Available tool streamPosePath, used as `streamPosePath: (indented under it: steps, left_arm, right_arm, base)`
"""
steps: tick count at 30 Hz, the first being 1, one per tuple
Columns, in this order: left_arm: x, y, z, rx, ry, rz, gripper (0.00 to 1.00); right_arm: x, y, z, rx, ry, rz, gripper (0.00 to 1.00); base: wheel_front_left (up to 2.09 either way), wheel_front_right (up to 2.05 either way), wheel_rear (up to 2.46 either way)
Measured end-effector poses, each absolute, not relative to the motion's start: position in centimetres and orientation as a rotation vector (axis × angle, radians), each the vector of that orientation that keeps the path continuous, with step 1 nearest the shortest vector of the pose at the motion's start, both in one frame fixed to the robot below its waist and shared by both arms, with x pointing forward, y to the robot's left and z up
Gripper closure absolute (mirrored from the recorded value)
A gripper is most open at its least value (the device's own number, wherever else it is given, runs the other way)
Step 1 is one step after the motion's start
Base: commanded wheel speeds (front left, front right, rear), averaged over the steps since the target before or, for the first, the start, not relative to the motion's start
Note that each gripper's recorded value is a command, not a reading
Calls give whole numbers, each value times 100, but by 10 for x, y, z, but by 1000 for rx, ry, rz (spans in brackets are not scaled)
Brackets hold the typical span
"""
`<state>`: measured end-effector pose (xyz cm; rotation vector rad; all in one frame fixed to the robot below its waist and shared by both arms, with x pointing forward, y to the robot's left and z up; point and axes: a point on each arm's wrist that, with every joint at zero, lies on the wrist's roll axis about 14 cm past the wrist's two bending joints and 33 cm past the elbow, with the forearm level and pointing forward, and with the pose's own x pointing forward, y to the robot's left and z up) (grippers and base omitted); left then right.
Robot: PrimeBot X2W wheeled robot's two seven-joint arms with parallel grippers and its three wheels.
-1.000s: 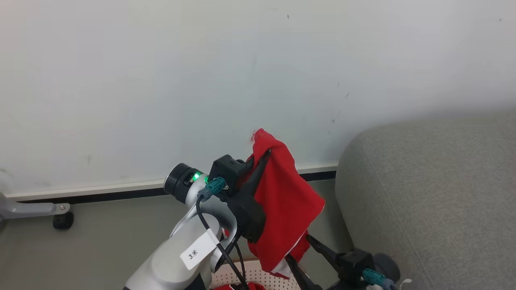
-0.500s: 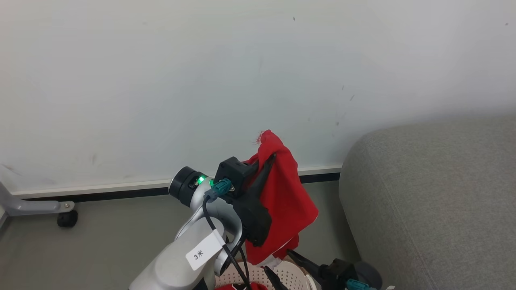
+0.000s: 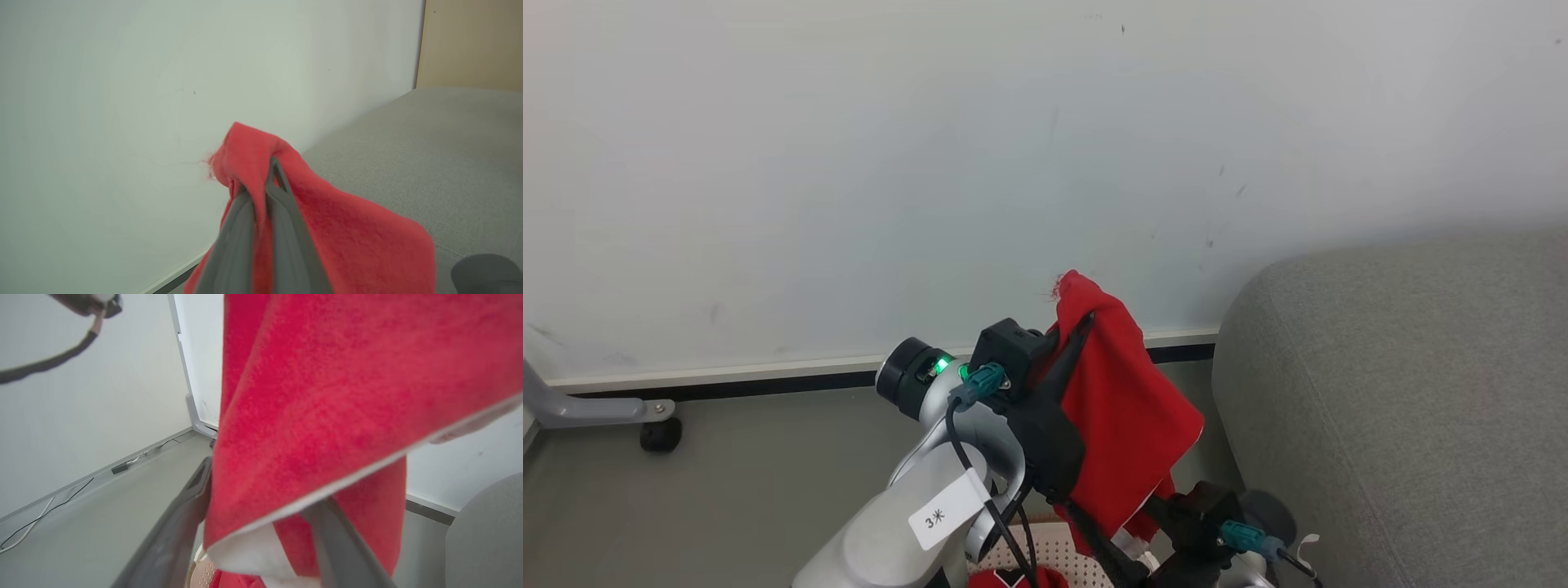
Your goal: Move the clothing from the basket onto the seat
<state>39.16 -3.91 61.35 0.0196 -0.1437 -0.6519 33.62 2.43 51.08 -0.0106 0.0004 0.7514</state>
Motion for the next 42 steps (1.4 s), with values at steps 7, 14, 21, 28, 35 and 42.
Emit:
streamPosePath:
  steps: [7,14,21,28,35,42]
  left_arm:
    - [395,-34,605,-5,-110,-634,100]
    - [406,-12,585,-43,-57,-553,0]
    - [413,-6,577,-87,-58,-518,0]
    - [405,-14,557,-142,-27,-533,0]
    - [385,-35,522,-146,55,-602,0]
    - [368,-65,510,-156,87,-693,0]
  right_arm:
    - [343,25,515,-7,-6,750,100]
    - [354,9,526,3,-34,709,100]
    - [370,-38,537,-17,-72,605,100]
    - [380,-95,551,-48,-121,468,100]
    - [363,-162,539,-71,-103,277,100]
    - [343,-215,553,-118,-149,125,100]
  base:
    - [0,0,0]
    - [0,0,0]
    - [0,0,0]
    - [0,0,0]
    - [0,0,0]
    - [0,0,0]
